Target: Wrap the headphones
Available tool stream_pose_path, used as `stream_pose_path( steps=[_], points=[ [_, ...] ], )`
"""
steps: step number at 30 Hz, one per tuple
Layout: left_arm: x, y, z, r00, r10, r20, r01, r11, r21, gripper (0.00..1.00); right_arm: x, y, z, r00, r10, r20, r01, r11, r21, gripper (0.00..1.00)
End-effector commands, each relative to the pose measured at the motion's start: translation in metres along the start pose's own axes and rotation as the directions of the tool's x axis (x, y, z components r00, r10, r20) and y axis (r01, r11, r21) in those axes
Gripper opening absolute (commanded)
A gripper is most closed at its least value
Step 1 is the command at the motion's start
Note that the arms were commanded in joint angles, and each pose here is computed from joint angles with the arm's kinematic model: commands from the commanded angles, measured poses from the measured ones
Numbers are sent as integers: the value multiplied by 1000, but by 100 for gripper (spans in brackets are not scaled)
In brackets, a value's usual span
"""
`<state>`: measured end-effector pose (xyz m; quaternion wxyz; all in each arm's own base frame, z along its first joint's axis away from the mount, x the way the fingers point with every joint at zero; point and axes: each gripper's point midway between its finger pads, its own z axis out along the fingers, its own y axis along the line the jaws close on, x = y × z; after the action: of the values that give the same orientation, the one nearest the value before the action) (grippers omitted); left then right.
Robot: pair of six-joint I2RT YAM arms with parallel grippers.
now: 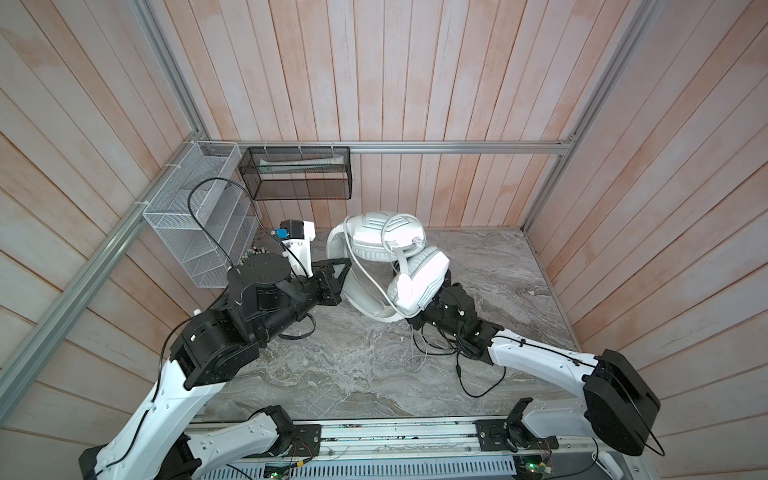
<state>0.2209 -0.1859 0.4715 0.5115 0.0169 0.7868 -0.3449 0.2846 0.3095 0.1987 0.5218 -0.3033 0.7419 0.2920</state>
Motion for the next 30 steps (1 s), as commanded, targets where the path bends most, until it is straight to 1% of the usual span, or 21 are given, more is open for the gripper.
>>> stream_pose_path(
  steps=[1,5,10,16,19,23,27,30],
  points=[
    [-39,-2,-22,993,-6,114,10,999,-36,0,-2,9,-7,997,54,55,-51,997,-58,47],
    [-54,1,-29,991,20,130,-7,995,-101,0,26,9,-7,995,96,31,-93,993,-71,47],
    [-55,6,-28,994,40,107,-23,989,-149,0,48,17,-11,991,129,19,-125,984,-129,50],
    [-69,9,-41,987,48,152,-22,985,-172,0,76,10,-5,982,184,-45,-188,978,-91,49],
    [-76,10,-48,983,56,177,-23,983,-181,0,83,12,-8,978,202,-55,-207,973,-102,49],
    [-89,8,-59,975,69,212,-29,982,-187,0,83,23,-12,975,211,-77,-220,965,-142,49],
    [-103,6,-71,965,85,247,-35,979,-201,0,58,42,-26,978,203,-40,-206,958,-197,50],
    [-113,2,-80,958,92,273,-39,980,-194,0,46,56,-31,977,207,-46,-212,951,-226,51]
  ],
)
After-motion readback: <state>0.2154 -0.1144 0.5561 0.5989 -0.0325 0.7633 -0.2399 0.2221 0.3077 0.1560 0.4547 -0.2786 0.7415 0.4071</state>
